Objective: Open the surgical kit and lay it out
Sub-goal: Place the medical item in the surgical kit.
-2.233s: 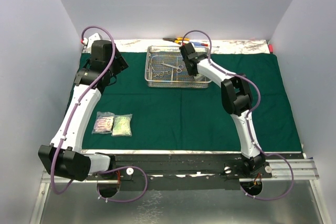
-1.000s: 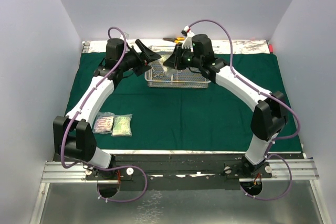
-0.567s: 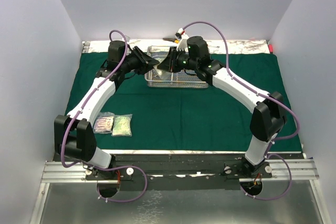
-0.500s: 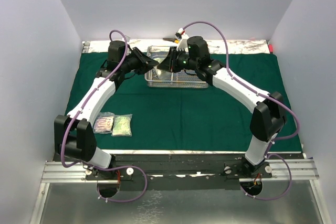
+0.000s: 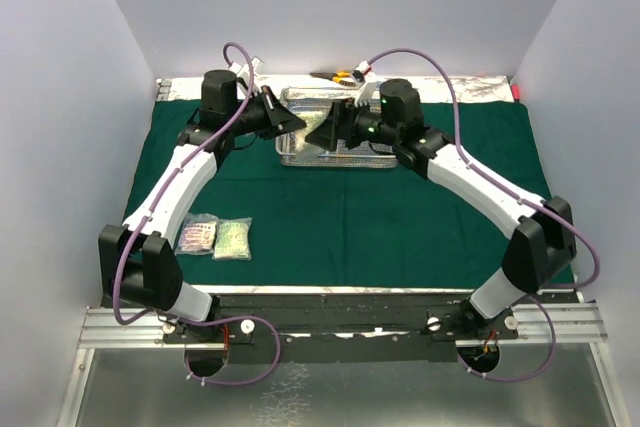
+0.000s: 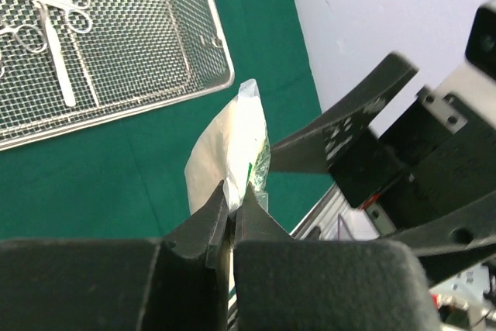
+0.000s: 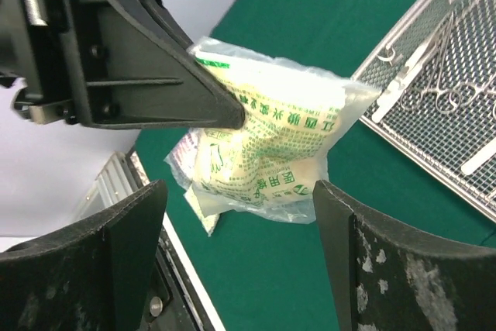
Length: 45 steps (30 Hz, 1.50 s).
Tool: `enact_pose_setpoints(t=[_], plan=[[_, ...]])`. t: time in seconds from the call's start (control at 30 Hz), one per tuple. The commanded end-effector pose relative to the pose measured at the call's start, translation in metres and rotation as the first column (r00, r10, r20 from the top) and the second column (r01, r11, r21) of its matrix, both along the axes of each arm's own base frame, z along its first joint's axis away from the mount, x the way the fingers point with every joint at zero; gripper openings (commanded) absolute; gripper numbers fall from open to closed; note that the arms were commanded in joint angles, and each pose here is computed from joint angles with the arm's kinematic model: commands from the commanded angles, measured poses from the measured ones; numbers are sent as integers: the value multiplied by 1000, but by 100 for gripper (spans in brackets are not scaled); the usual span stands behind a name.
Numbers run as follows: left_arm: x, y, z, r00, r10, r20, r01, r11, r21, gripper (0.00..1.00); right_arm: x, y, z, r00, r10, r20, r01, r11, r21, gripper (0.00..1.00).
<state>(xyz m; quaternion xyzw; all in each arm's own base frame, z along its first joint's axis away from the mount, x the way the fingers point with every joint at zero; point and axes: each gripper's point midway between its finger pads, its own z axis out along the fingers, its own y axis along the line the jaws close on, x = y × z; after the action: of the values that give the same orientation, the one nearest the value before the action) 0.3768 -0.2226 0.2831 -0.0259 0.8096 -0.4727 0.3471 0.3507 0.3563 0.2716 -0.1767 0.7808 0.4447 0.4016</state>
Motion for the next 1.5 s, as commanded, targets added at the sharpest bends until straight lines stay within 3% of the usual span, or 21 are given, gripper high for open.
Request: enact_pose_setpoints(t=[0.0, 0.3, 0.6, 0.7, 0.8, 0.93, 1.03, 1.07, 1.13, 1.27, 1.37, 1.47], plan=[[-36, -8, 41, 961, -212, 179, 211, 977, 23, 0, -16, -13, 51, 987, 46, 152, -65, 991, 119, 82], [-76, -16, 90, 876, -381, 297, 403, 915, -15, 0, -35, -15, 66, 967, 108, 231, -149, 975, 166, 84], [-91, -17, 114, 820, -434, 373, 467, 884, 1, 0, -65, -1, 80, 919, 298, 257, -356, 907, 223, 80], [-90, -17, 115, 821, -429, 376, 462, 887, 3, 0, -68, -2, 82, 918, 301, 258, -361, 902, 234, 66], [-89, -16, 118, 824, -418, 382, 450, 893, 5, 0, -69, -3, 82, 921, 300, 249, -360, 900, 246, 44], [-84, -14, 124, 834, -388, 393, 418, 908, 9, 0, -74, -6, 80, 917, 303, 258, -369, 891, 264, 35], [-81, -13, 127, 838, -373, 398, 403, 915, 10, 0, -74, -7, 79, 918, 300, 262, -367, 891, 267, 18], [-80, -13, 128, 837, -373, 399, 403, 915, 10, 0, -73, -7, 79, 919, 296, 262, -364, 892, 268, 17], [-81, -12, 130, 835, -373, 405, 404, 915, 11, 0, -73, -8, 81, 919, 292, 265, -362, 891, 274, 20], [-84, -12, 130, 825, -388, 411, 419, 908, 14, 0, -70, -13, 88, 928, 266, 261, -340, 892, 298, 56], [-86, -10, 127, 822, -394, 411, 425, 905, 17, 0, -69, -19, 96, 931, 247, 269, -330, 885, 329, 61], [-87, -8, 124, 824, -395, 405, 426, 905, 16, 0, -68, -24, 103, 929, 237, 283, -329, 879, 344, 59]])
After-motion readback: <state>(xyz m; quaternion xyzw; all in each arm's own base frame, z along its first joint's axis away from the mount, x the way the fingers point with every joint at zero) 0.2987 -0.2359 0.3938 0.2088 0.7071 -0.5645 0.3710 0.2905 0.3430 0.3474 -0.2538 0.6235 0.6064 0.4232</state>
